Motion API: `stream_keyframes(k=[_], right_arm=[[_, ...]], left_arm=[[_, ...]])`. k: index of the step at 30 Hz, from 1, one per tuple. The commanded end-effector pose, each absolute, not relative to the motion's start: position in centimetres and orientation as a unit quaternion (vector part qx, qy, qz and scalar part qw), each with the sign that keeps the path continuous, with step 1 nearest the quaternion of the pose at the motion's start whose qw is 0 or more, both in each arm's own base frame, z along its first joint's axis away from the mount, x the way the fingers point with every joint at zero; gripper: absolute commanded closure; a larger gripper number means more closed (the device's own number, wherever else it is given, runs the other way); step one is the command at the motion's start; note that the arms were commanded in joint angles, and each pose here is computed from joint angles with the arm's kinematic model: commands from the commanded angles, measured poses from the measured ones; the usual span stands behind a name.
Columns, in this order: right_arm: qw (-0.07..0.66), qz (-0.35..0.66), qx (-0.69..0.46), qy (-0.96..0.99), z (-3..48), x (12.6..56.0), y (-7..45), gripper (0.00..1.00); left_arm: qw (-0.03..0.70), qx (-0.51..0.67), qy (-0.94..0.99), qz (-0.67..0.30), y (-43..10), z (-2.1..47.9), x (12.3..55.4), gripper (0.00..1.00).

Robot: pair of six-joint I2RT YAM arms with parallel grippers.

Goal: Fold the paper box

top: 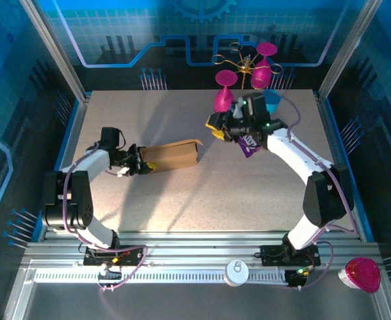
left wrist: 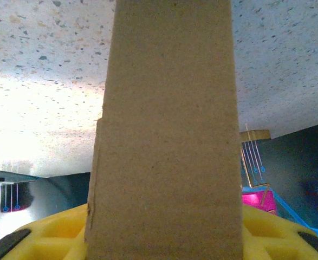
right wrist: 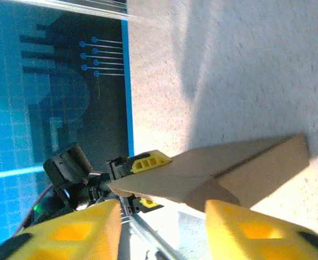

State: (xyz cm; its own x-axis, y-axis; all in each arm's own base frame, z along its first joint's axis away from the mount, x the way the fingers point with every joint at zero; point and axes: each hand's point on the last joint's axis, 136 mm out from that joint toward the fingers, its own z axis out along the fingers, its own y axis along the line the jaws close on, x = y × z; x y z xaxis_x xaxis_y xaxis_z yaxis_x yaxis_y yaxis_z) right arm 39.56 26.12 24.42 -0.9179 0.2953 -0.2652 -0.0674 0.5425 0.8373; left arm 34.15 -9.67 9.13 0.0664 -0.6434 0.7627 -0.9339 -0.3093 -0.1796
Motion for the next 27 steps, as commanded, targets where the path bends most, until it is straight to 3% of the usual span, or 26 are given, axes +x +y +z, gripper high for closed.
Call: stream_keyframes(k=[1,5,11,14,17,27], right_arm=[[0.235,0.346,-0.166,0.893,22.3,36.7,24.9,0.60],[0.255,0.321,-0.283,0.867,22.7,36.1,25.5,0.60],[0.222,0.260,-0.374,0.862,20.6,35.5,27.2,0.63],[0.217,0.240,-0.382,0.866,19.9,35.5,28.1,0.55],[0.220,0.229,-0.385,0.866,19.6,35.4,28.7,0.54],[0.204,0.204,-0.376,0.880,18.2,36.0,29.2,0.64]], left_arm=[[0.176,0.738,-0.557,0.338,-8.1,6.3,33.1,0.91],[0.176,0.739,-0.558,0.336,-8.1,6.3,33.0,0.91],[0.177,0.740,-0.558,0.330,-8.0,6.2,32.8,0.91],[0.175,0.741,-0.558,0.330,-8.0,6.4,32.8,0.91],[0.175,0.741,-0.557,0.330,-8.0,6.4,32.9,0.91],[0.175,0.740,-0.558,0.331,-8.0,6.5,33.1,0.91]])
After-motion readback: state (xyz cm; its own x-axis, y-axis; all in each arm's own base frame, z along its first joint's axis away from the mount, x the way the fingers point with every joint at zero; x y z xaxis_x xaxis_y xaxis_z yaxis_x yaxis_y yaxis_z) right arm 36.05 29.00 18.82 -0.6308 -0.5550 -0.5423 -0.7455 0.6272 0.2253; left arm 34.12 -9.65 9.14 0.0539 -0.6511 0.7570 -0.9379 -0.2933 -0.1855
